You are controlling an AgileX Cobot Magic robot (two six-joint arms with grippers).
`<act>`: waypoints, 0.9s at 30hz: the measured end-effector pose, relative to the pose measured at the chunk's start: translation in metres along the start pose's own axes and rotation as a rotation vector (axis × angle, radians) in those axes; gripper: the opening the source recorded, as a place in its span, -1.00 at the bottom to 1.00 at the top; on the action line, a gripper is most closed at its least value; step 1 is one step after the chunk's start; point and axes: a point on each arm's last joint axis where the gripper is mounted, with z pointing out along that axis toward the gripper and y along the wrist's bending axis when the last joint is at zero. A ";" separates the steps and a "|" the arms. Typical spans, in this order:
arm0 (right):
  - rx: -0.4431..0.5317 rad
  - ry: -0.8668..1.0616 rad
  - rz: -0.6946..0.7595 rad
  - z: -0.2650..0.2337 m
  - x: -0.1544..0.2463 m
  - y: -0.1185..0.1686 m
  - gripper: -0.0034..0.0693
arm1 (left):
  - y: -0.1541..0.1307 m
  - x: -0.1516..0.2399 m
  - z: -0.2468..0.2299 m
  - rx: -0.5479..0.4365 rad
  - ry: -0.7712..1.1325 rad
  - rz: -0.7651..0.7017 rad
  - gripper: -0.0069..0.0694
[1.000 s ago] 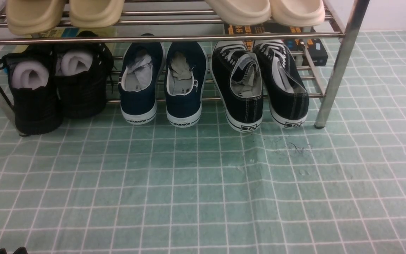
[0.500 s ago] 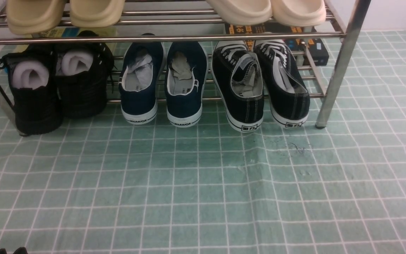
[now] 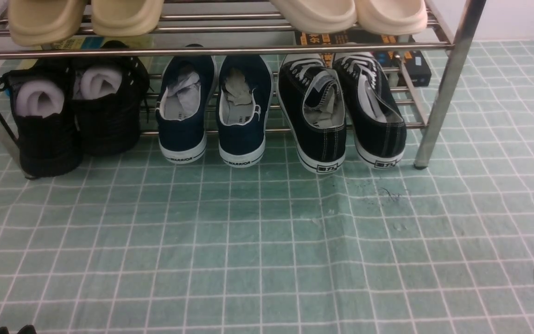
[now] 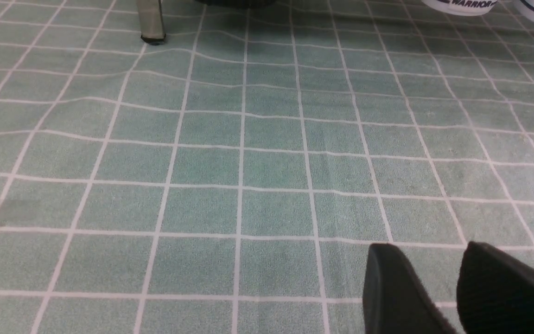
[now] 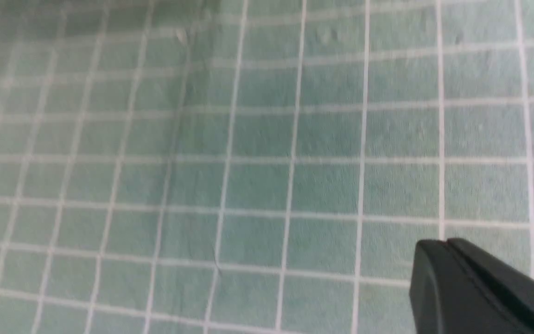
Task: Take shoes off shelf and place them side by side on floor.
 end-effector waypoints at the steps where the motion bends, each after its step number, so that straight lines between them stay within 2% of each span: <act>1: 0.001 0.015 -0.009 0.002 -0.002 0.000 -0.90 | 0.000 0.000 0.000 0.000 0.000 0.000 -0.18; 2: 0.001 0.120 -0.033 0.016 -0.017 0.001 -0.90 | 0.000 0.000 0.000 0.000 0.000 0.000 -0.18; 5: -0.068 0.250 -0.081 0.037 -0.047 0.010 -0.90 | 0.000 0.000 0.000 0.000 0.000 0.000 -0.18; 7: -0.104 0.278 -0.093 0.043 -0.056 0.014 -0.90 | 0.000 0.000 0.000 0.000 0.000 0.000 -0.18; 9: -0.209 0.325 -0.143 0.055 -0.083 0.031 -0.90 | 0.000 0.000 0.000 0.000 0.000 0.000 -0.18; 13: -0.277 0.337 -0.205 0.066 -0.113 0.056 -0.90 | 0.000 0.000 0.000 0.000 0.000 0.000 -0.18; 18: -0.235 0.301 -0.254 0.068 -0.144 0.078 -0.89 | 0.000 0.000 0.000 0.000 0.000 0.000 -0.18; 21: -0.131 0.227 -0.305 0.071 -0.170 0.088 -0.88 | 0.000 0.000 0.000 0.000 0.000 0.000 -0.18; 25: -0.064 0.152 -0.346 0.082 -0.191 0.094 -0.83 | 0.000 0.000 0.000 0.000 0.000 0.000 -0.18; 27: -0.020 0.124 -0.358 0.097 -0.205 0.094 -0.74 | 0.000 0.000 0.000 0.000 0.000 0.000 -0.18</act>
